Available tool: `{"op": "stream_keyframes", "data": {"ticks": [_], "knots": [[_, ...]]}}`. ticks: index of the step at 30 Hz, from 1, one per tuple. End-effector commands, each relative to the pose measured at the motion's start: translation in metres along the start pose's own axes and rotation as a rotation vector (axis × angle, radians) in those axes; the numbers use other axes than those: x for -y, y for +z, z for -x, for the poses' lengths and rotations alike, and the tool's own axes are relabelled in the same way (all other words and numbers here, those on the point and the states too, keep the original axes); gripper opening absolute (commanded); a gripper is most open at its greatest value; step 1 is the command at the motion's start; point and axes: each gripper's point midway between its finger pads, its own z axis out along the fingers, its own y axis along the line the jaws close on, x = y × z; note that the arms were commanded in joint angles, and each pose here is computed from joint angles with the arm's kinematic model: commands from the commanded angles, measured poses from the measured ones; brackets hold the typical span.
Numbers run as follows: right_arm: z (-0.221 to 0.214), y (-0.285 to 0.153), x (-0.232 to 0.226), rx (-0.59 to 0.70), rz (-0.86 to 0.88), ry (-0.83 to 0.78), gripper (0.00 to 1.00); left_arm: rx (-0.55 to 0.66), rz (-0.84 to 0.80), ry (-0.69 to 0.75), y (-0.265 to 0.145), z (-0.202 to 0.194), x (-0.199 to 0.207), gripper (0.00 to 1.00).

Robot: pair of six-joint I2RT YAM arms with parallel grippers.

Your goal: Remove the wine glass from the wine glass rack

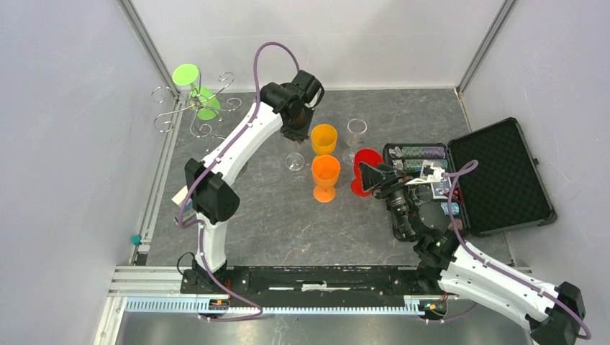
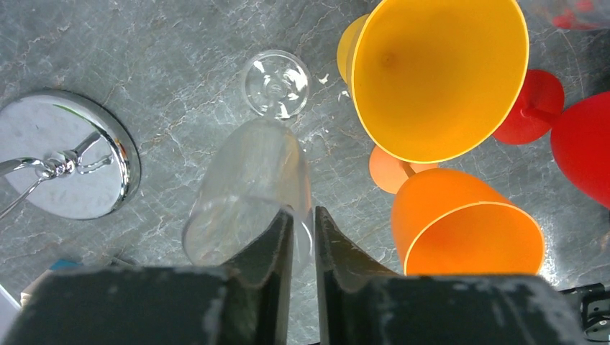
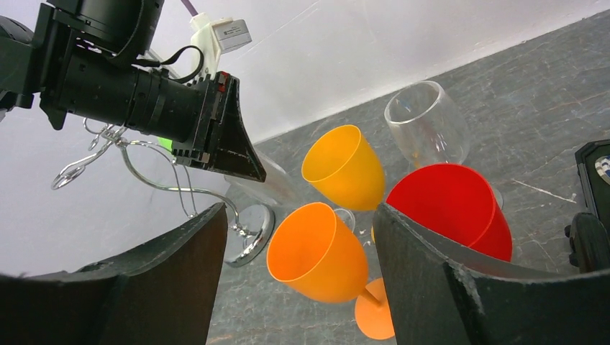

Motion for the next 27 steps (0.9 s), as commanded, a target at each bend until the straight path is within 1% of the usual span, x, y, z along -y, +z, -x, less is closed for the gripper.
{"op": "stream_keyframes", "data": {"ticks": [1,8,13,18,23,26,27], "knots": [[0.005,-0.002,-0.003,0.017,0.016,0.034,0.78,0.049,-0.021,0.022,-0.005,0.016,-0.001,0.26],[0.009,-0.003,-0.004,0.028,0.016,0.039,0.78,0.077,-0.016,0.013,-0.012,0.024,-0.006,0.35],[0.007,-0.002,-0.006,0.020,0.021,0.037,0.78,0.157,-0.026,0.000,-0.039,0.039,-0.010,0.47],[0.006,-0.002,-0.005,0.017,0.019,0.034,0.78,0.251,-0.042,-0.013,-0.075,0.053,-0.016,0.62],[0.007,-0.002,-0.005,0.017,0.018,0.035,0.78,0.368,-0.029,-0.044,-0.117,0.062,-0.034,0.76],[0.006,-0.002,-0.005,0.014,0.016,0.033,0.78,0.466,-0.001,-0.084,-0.147,0.067,-0.055,0.89],[0.006,-0.002,-0.004,0.013,0.015,0.031,0.78,0.512,0.001,-0.097,-0.161,0.069,-0.062,0.94]]}}
